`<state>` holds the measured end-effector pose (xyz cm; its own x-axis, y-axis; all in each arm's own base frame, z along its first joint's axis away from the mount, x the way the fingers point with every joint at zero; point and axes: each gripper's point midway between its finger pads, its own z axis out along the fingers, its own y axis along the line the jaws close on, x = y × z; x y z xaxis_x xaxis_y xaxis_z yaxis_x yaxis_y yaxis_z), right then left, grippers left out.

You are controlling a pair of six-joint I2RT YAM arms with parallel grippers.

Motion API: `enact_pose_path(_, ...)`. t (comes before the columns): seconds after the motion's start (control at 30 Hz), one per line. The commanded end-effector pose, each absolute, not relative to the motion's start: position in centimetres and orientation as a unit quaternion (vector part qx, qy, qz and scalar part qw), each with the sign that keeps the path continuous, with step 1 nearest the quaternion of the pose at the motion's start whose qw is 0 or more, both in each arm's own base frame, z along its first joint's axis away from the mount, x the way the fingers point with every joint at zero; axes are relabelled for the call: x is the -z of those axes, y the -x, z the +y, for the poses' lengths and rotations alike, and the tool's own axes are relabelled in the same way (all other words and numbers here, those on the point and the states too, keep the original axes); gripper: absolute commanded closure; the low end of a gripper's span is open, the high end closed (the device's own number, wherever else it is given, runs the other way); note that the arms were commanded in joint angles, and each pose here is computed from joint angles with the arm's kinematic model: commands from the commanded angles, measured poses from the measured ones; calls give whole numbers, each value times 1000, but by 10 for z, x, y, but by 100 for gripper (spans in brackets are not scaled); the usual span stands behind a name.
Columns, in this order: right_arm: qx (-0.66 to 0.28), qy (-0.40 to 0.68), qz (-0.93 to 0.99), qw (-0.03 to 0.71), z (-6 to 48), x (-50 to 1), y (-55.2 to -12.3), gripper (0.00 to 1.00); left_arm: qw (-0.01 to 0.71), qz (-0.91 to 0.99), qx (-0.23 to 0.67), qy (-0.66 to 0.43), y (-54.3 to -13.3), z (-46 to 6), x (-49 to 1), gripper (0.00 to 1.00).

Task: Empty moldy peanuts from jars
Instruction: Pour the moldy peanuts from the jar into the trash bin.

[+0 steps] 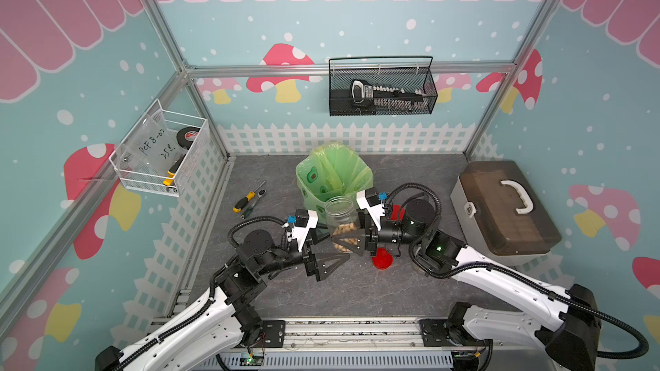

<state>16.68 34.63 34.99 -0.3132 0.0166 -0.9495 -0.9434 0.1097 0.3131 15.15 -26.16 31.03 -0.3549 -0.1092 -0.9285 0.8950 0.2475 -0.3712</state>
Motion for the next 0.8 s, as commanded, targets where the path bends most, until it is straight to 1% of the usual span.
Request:
enact_pose_path(0.0,-495,393,614,474,332,-360,-176,52,491,649,501,-295,-158,-253,-310,1)
enact_pose_path(0.3,-400,389,676,481,301,-359,-212,52,515,717,408,-233,-188,-235,-275,1)
enact_pose_path(0.47,-342,393,719,461,287,-358,-235,53,523,745,356,-210,-204,-226,-252,1)
enact_pose_path(0.57,-311,389,740,451,281,-357,-251,53,541,757,315,-185,-215,-213,-239,1)
enact_pose_path(0.77,-229,389,788,419,278,-350,-292,53,565,769,254,-158,-220,-183,-235,1)
